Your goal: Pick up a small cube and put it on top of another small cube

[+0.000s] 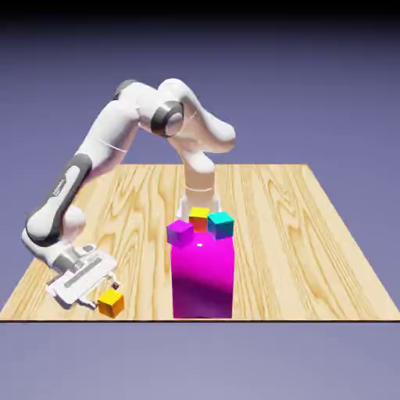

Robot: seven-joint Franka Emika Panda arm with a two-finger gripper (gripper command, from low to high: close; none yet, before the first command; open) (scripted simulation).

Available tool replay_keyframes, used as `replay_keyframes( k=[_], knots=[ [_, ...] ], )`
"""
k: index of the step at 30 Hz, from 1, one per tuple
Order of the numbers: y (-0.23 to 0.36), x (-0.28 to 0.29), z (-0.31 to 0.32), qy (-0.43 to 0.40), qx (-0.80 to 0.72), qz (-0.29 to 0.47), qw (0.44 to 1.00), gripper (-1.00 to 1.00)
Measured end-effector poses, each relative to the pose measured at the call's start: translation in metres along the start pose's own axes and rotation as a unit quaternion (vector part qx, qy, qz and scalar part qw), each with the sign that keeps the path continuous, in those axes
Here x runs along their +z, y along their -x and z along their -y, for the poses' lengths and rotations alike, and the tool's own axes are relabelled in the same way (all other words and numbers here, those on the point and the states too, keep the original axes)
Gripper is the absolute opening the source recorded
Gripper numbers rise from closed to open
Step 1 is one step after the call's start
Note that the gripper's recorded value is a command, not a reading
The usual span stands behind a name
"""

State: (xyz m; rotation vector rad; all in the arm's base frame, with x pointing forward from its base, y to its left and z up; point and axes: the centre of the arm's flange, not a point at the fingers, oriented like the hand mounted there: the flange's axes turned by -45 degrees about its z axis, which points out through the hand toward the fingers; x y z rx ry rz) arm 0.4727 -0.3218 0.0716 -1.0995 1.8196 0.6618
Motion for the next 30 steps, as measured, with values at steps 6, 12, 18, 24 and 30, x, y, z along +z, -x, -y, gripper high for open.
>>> replay_keyframes(
  k=[6, 12, 18, 24, 30],
  knots=[
    [0.137, -0.003, 0.027, 0.111, -0.145, 0.074, 0.98, -1.0],
    [0.317, 0.048, 0.008, 0.298, -0.322, 0.142, 0.887, -1.0],
    [0.375, 0.104, -0.045, 0.476, -0.281, 0.041, 0.832, -1.0],
    [0.395, 0.122, -0.081, 0.534, -0.283, 0.001, 0.797, -1.0],
    [0.373, 0.141, -0.11, 0.535, -0.283, 0.0, 0.796, 1.0]
  ],
)
